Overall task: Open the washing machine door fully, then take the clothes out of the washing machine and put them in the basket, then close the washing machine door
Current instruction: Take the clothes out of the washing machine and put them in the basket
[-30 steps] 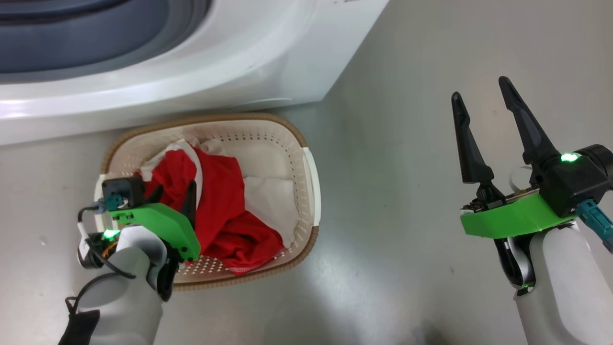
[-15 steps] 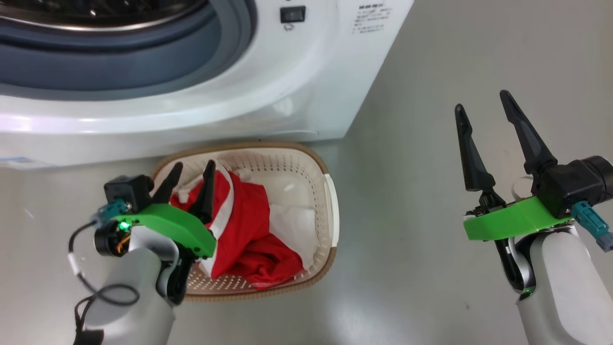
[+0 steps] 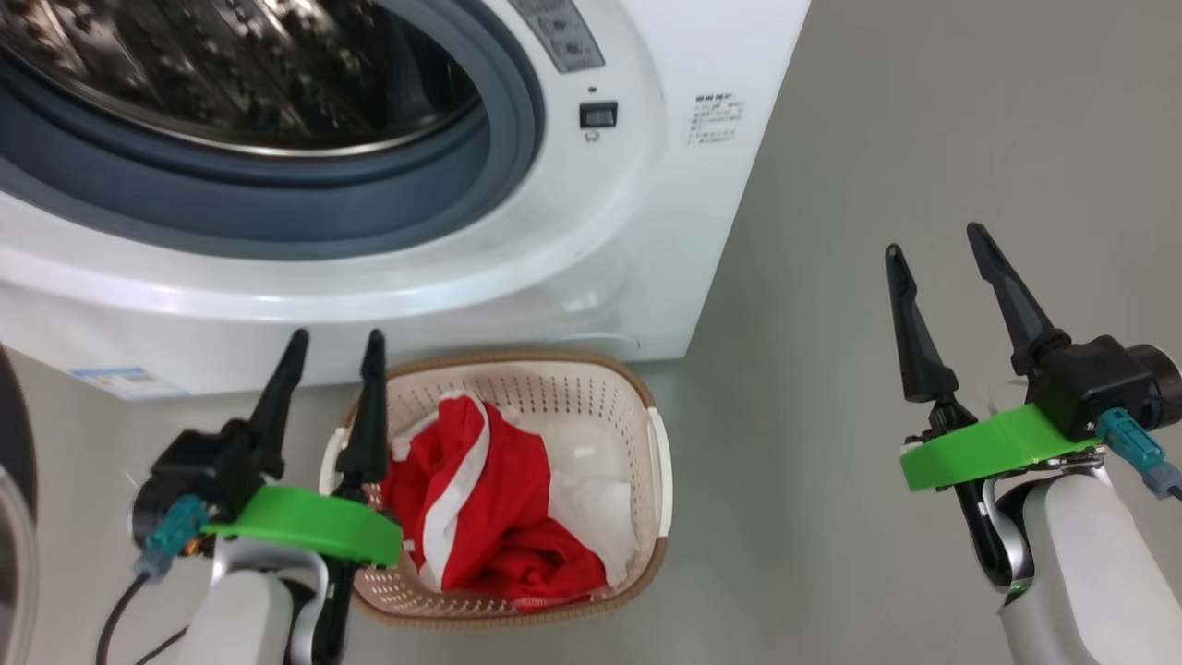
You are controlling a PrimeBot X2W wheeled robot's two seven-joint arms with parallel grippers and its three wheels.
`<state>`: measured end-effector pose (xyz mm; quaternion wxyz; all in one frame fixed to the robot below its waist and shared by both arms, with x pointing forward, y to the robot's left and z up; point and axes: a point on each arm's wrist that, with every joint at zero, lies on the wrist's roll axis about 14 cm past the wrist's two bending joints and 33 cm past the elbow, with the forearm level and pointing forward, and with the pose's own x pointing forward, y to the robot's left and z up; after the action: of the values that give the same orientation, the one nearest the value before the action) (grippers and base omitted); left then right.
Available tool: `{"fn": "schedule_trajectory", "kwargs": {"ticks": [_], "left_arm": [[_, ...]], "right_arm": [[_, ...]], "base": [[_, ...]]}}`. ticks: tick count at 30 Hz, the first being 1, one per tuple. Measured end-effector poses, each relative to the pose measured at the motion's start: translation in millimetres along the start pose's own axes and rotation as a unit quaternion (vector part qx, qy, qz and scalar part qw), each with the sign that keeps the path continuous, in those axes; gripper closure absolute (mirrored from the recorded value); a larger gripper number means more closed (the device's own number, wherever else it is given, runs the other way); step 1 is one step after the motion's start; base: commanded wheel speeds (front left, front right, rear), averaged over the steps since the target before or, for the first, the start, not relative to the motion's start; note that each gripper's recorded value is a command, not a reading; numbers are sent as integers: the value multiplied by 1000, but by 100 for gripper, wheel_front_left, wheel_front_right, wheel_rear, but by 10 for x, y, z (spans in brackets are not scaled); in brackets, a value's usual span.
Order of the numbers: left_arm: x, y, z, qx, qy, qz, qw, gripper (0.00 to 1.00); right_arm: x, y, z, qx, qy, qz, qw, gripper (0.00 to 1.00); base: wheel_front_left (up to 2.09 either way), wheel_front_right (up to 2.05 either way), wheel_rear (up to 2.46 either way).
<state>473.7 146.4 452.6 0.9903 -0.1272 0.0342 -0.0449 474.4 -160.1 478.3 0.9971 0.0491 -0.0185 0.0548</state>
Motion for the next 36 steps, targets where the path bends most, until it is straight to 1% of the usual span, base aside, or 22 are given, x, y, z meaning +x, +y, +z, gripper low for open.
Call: {"fn": "schedule_trajectory", "kwargs": {"ticks": [8, 11, 13, 22, 36], "left_arm": [[-307, 73, 365, 24, -49, 22, 998, 0], [-405, 103, 523, 53, -69, 28, 996, 0], [-479, 105, 602, 61, -80, 31, 994, 0], [-784, 146, 702, 66, -93, 43, 993, 0], [-1063, 174, 736, 66, -94, 52, 992, 0]], "right_arm": [[-134, 119, 283, -4, -29, 14, 999, 0], [-207, 126, 353, -5, -35, 14, 999, 0], [-252, 128, 396, -12, -39, 14, 999, 0], [-500, 60, 482, -20, -45, 0, 999, 0], [-861, -43, 626, -24, -65, -20, 997, 0]], "base": [[0, 0, 0], [0, 0, 0], [0, 0, 0], [0, 0, 0], [0, 0, 0]]}}
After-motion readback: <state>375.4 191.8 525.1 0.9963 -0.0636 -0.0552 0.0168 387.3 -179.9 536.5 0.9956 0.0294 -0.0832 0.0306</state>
